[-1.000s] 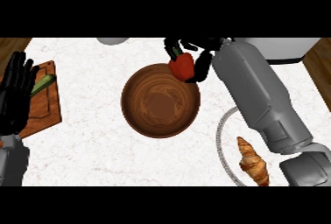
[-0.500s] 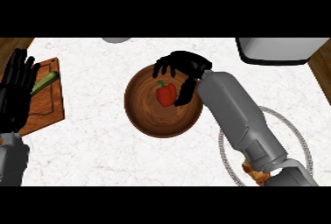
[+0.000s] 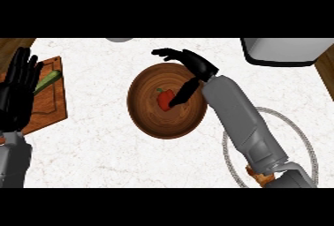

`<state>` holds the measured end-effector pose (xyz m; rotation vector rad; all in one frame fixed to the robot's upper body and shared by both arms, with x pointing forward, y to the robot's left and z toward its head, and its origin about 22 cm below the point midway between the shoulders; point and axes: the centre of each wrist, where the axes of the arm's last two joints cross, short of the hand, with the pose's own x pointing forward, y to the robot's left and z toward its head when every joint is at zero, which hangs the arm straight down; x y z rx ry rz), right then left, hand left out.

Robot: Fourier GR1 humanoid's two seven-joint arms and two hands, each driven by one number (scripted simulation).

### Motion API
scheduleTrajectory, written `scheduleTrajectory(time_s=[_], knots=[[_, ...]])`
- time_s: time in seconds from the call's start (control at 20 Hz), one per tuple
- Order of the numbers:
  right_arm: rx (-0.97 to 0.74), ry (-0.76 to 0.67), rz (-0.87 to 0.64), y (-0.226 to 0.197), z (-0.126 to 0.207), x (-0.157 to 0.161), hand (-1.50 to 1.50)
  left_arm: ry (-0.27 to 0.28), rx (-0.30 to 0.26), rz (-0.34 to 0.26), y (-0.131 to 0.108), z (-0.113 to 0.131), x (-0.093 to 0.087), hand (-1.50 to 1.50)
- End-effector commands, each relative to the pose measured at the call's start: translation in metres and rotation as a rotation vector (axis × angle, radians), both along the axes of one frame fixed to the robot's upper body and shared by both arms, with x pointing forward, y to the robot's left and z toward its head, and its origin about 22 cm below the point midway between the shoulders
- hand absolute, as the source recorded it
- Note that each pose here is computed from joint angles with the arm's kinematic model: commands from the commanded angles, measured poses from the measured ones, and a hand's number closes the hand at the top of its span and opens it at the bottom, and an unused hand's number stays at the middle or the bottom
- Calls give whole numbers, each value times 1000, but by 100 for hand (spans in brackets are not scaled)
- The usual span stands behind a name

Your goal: Pick the bell pepper from the placemat and place it in the bowl

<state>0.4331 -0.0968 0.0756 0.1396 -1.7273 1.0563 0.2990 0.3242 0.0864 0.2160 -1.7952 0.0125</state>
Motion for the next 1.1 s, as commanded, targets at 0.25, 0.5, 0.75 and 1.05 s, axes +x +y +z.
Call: scheduleTrajectory(time_s=[0.25, 0.5, 0.75, 1.05], knots=[[239, 13, -267, -80, 30, 28, -150, -4, -5, -10, 8, 3, -9, 0], [310, 46, -333, -143, 44, 34, -150, -6, -3, -49, -15, 5, 7, 0], [351, 38, -339, -189, 34, 25, -150, -29, 3, -57, -20, 11, 22, 0], [370, 57, -340, -246, 44, 13, -150, -42, -3, -64, -24, 11, 17, 0]])
